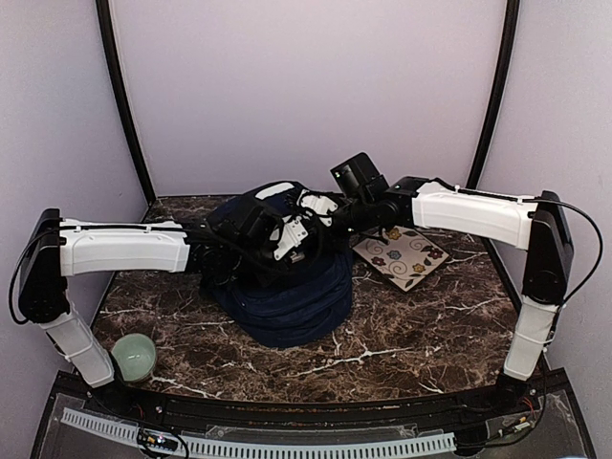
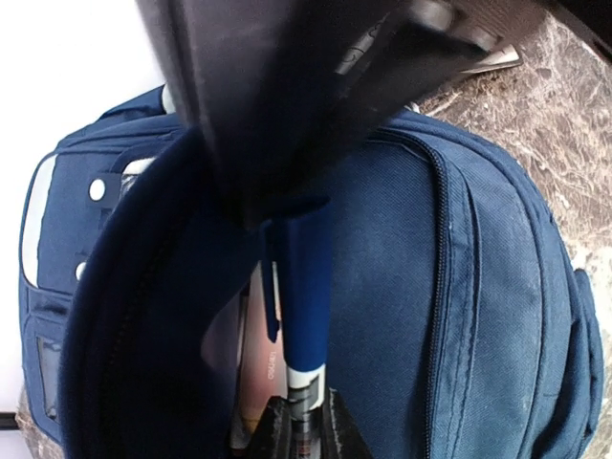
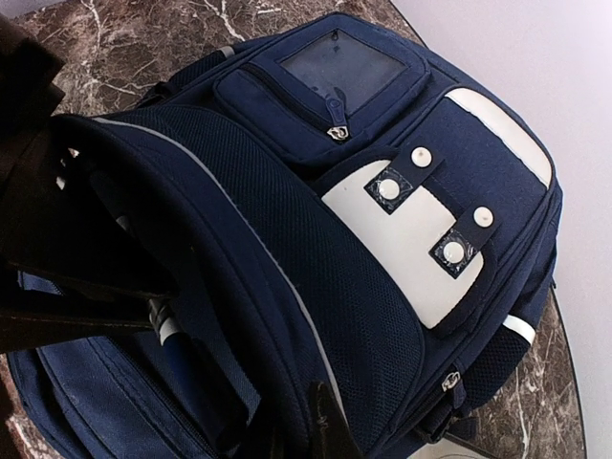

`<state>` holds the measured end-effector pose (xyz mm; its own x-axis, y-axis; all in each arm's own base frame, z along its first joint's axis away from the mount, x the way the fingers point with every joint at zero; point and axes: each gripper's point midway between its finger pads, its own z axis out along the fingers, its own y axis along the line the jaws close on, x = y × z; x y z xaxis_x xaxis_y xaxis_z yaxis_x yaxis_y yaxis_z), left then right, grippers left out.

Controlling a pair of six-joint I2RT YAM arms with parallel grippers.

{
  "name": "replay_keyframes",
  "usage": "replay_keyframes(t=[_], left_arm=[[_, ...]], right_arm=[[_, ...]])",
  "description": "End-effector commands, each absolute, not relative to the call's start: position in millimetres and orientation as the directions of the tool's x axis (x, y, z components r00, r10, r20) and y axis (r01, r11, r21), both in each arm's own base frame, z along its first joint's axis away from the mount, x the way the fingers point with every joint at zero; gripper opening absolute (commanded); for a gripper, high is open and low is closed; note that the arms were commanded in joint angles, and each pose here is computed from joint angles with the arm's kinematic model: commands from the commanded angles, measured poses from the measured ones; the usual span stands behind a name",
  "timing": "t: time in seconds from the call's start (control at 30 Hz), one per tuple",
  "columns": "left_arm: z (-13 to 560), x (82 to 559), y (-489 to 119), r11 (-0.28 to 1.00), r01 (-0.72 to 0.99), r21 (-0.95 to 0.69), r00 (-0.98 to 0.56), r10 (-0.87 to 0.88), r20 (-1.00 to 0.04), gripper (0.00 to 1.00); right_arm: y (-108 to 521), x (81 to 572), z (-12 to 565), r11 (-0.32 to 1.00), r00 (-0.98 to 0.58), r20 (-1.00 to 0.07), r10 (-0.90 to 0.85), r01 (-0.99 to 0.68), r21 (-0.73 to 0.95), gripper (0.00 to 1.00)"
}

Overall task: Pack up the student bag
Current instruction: Place the pen in the upper front pocket of the bag.

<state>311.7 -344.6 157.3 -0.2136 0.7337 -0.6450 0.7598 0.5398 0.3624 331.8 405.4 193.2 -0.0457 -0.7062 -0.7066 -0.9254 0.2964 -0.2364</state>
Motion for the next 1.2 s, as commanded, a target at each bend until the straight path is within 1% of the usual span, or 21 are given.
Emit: replay_keyframes(t=[0.0, 0.17, 0.33, 0.47, 0.57, 0.63, 0.7, 0.77, 0.87, 0.97, 1.1, 1.17], left_arm=[[127.4, 305.5, -346.4, 0.421, 0.790, 0.447, -0.125, 0.823, -0.555, 0.13], [130.3, 309.1, -346.6, 0.431, 0.778, 0.458, -0.126, 0.820, -0.558, 0.22], [139.0, 304.0, -345.5, 0.440, 0.783, 0.440, -0.129, 0.806, -0.577, 0.28], [148.5, 293.5, -344.5, 0.438, 0.801, 0.408, -0.132, 0.794, -0.594, 0.29], [164.6, 274.6, -349.7, 0.422, 0.842, 0.335, -0.126, 0.759, -0.639, 0.29], [175.3, 252.2, -356.0, 0.375, 0.897, 0.234, -0.129, 0.729, -0.672, 0.29], [188.4, 233.5, -357.1, 0.359, 0.923, 0.140, -0.165, 0.698, -0.697, 0.29], [200.3, 219.3, -352.8, 0.356, 0.931, 0.083, -0.195, 0.674, -0.712, 0.29], [217.4, 204.6, -338.9, 0.376, 0.926, 0.037, -0.228, 0.633, -0.740, 0.29], [235.8, 189.9, -319.3, 0.391, 0.920, 0.023, -0.229, 0.585, -0.778, 0.29], [223.1, 199.4, -283.5, 0.520, 0.851, 0.076, -0.284, 0.576, -0.766, 0.33], [212.7, 208.1, -267.8, 0.578, 0.812, 0.076, -0.330, 0.563, -0.757, 0.36]], right_arm=[[425.7, 327.9, 239.9, 0.295, 0.028, -0.792, -0.610, -0.920, -0.260, 0.07], [425.7, 327.4, 238.4, 0.293, 0.028, -0.791, -0.611, -0.920, -0.259, 0.07], [426.4, 328.0, 237.4, 0.293, 0.028, -0.790, -0.613, -0.920, -0.260, 0.07], [426.8, 328.5, 235.9, 0.293, 0.025, -0.789, -0.614, -0.921, -0.257, 0.07], [426.1, 329.5, 234.8, 0.296, 0.025, -0.786, -0.617, -0.919, -0.261, 0.07], [425.5, 329.7, 233.4, 0.295, 0.026, -0.783, -0.621, -0.918, -0.264, 0.07], [424.2, 328.9, 229.1, 0.290, 0.026, -0.776, -0.631, -0.920, -0.266, 0.07], [421.6, 327.0, 223.6, 0.283, 0.026, -0.765, -0.644, -0.920, -0.270, 0.07], [414.3, 323.2, 211.7, 0.265, 0.033, -0.741, -0.671, -0.922, -0.282, 0.07], [406.6, 319.0, 199.8, 0.250, 0.039, -0.716, -0.697, -0.923, -0.293, 0.07], [394.9, 310.4, 181.0, 0.203, 0.062, -0.671, -0.739, -0.929, -0.309, 0.08], [388.8, 305.1, 172.4, 0.178, 0.078, -0.650, -0.756, -0.931, -0.318, 0.09]])
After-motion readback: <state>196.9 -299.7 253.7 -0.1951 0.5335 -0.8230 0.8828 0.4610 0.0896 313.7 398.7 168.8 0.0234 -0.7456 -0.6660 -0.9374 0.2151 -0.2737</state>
